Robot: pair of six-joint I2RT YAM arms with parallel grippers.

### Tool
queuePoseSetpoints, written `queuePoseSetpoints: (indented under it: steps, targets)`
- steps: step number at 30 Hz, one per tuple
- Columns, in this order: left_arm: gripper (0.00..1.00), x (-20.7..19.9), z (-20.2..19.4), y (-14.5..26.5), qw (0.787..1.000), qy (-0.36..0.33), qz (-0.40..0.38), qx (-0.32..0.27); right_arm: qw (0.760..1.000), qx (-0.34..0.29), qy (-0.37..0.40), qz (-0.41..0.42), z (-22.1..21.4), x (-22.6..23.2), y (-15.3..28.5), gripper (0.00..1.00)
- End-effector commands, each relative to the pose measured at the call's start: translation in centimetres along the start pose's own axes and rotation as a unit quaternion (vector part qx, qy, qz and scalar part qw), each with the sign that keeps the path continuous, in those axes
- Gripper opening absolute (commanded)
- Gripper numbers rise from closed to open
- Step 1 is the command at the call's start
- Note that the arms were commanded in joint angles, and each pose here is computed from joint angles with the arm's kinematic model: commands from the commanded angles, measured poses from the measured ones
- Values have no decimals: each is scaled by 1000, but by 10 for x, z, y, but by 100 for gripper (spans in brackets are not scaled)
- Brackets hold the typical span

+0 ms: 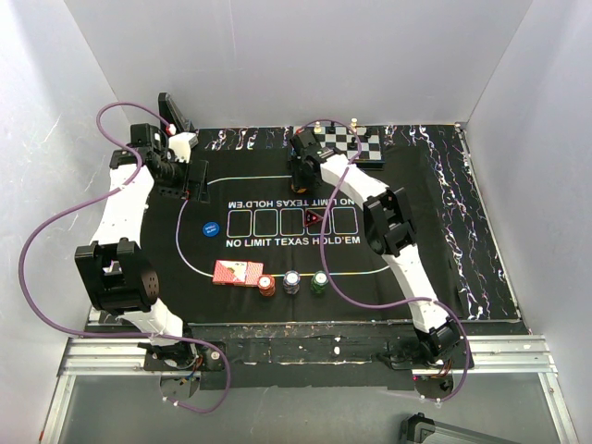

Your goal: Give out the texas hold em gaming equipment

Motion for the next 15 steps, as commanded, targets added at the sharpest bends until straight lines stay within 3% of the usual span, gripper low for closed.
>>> queuePoseSetpoints:
  steps: [1,13,15]
  targets:
    - [98,7,15,16,999,-16,18,-25,998,23,-14,50,-8,29,-2,47]
    - [98,15,10,16,999,-8,28,-18,978,29,-24,204,5,104,14,45]
    - [98,17,11,16,999,-5,29,-18,979,28,-15,202,5,101,20,52]
Point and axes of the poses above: each gripper's point midway between its finger pads, its own y axis back along the fingers, its own x axis along the line the jaws close on, z = x × y, the point moved 1 cm from there along y, back along the fingers, and after that the axes turned 13 degrees about -y, right-handed, at the moved point
